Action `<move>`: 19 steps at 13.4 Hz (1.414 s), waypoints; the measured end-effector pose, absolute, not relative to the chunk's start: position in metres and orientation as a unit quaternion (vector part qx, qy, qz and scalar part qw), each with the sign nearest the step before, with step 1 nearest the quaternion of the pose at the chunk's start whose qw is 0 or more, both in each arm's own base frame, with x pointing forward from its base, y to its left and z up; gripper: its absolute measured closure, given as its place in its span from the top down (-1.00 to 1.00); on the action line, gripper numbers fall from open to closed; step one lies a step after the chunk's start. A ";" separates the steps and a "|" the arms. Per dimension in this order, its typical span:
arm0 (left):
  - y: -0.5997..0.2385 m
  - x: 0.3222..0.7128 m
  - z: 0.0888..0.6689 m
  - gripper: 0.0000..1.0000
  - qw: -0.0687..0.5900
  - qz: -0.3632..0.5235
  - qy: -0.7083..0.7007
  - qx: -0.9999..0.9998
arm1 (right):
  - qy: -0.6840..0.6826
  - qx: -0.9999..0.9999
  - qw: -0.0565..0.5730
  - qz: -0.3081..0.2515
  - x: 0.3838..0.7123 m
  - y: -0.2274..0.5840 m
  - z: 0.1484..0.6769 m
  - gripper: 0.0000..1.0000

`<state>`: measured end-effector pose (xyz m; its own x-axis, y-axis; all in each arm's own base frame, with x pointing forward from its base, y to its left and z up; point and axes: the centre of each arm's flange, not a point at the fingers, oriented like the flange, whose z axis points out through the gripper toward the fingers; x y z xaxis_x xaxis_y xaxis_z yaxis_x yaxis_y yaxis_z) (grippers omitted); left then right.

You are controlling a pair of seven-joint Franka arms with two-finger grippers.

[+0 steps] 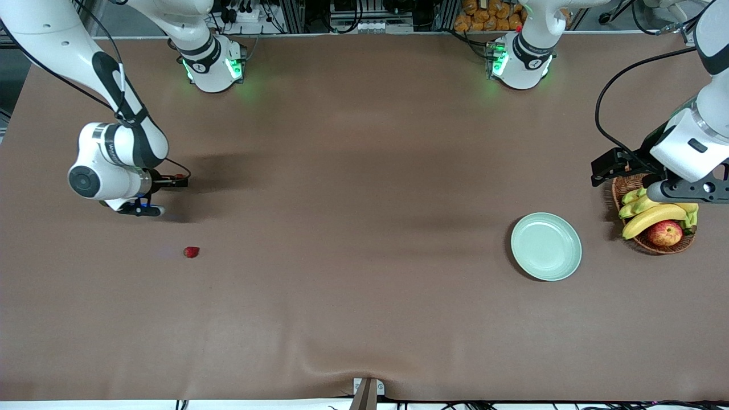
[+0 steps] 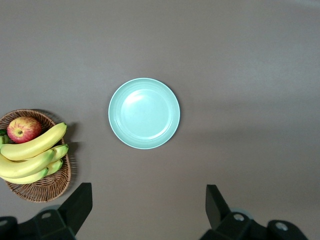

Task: Collect all strawberries into plate
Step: 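Reach the right gripper down and grasp the first strawberry, then carry the strawberry with the right gripper while the left gripper approaches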

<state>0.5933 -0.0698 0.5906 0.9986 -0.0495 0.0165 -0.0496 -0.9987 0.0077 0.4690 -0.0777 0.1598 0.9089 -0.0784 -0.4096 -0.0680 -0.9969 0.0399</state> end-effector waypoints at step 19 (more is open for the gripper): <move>-0.073 0.600 0.581 1.00 0.006 0.012 -0.027 1.000 | 0.019 0.982 0.015 -0.185 0.490 -0.021 0.196 -0.37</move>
